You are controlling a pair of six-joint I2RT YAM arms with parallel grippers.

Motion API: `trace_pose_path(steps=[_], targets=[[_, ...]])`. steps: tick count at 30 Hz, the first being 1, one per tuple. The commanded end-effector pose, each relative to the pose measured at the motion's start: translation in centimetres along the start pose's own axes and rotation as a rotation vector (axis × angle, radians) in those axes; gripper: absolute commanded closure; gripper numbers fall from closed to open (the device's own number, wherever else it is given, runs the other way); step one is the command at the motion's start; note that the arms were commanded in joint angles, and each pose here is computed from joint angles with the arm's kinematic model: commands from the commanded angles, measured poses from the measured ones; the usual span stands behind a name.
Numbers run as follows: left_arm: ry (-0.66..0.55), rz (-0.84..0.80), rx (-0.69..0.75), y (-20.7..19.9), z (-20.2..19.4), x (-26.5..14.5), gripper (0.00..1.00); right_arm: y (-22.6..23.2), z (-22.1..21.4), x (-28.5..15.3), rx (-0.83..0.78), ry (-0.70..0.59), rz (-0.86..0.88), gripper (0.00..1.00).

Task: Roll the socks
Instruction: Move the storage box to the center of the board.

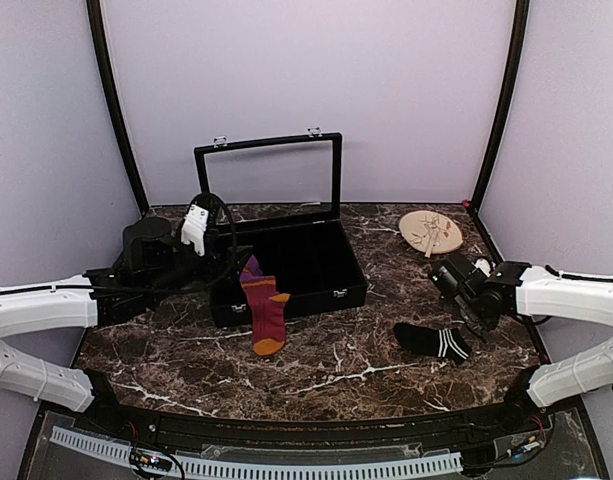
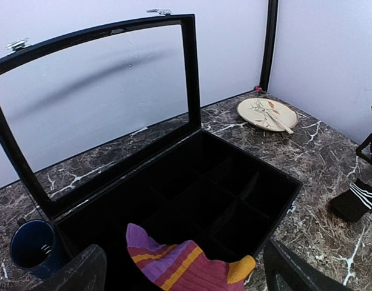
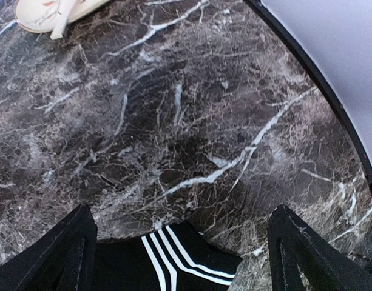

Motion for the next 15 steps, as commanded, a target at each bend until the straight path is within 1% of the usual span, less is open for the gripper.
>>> trace_pose_path(steps=[1,7,12,15], targets=[[0.011,-0.081,0.025,-2.3,0.9,0.1,0.08,0.0,-2.5,0.7,0.027,0.126,-0.005,0.1],[0.032,-0.162,0.03,-4.3,0.6,0.0,0.09,-0.2,-3.6,1.1,0.033,0.179,-0.017,0.12],[0.072,-0.211,0.05,-5.4,-0.3,-0.1,0.09,-0.4,-4.9,1.6,0.027,0.243,-0.036,0.12],[0.106,-0.222,0.064,-5.7,-1.0,0.0,0.09,-0.6,-5.5,1.7,0.027,0.258,-0.019,0.13]])
Point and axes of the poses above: each gripper's point midway between its finger pads, its own x axis out along the fingers, its own y axis along the line the jaws close on, z = x × y, the point moved 8 cm from there along -x, back along the fingers, and after that the axes turned 15 degrees about -x, right-handed, at the moved point
